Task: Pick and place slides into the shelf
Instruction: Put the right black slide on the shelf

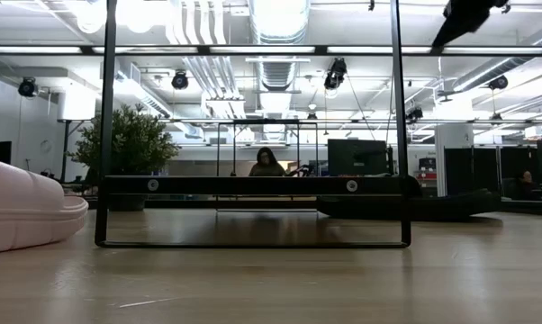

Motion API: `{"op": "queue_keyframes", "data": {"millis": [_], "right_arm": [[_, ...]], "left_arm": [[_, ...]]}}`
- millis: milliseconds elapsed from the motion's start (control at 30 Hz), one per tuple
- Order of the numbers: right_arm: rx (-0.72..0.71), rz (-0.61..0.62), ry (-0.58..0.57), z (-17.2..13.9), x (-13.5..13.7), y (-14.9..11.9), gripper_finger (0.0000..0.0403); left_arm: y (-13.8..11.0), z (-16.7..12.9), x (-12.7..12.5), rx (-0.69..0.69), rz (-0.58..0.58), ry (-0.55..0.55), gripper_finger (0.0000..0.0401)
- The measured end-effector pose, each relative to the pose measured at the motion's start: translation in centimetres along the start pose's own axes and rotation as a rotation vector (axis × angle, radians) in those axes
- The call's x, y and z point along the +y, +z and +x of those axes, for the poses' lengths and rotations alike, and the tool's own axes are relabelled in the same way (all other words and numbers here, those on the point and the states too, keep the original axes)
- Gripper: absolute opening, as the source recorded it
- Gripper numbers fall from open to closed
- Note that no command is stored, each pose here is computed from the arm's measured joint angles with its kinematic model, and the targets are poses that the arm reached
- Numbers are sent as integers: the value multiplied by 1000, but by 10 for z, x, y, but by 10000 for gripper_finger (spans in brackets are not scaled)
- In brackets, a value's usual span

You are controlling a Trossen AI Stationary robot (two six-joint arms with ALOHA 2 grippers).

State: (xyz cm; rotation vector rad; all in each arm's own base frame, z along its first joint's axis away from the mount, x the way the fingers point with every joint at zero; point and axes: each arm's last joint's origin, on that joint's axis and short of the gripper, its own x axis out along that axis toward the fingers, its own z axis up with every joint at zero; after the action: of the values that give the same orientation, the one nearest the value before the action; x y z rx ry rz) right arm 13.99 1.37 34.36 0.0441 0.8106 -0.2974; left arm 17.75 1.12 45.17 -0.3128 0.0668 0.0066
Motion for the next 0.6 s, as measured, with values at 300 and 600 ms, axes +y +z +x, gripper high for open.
{"op": "queue_keyframes", "data": {"millis": [300,600], "right_arm": [[-95,350,138,19,5,-16,194],[-121,720,172,43,6,-36,194]], "left_arm": [[0,0,0,1,0,0,0],[0,0,0,2,0,-10,0]]}}
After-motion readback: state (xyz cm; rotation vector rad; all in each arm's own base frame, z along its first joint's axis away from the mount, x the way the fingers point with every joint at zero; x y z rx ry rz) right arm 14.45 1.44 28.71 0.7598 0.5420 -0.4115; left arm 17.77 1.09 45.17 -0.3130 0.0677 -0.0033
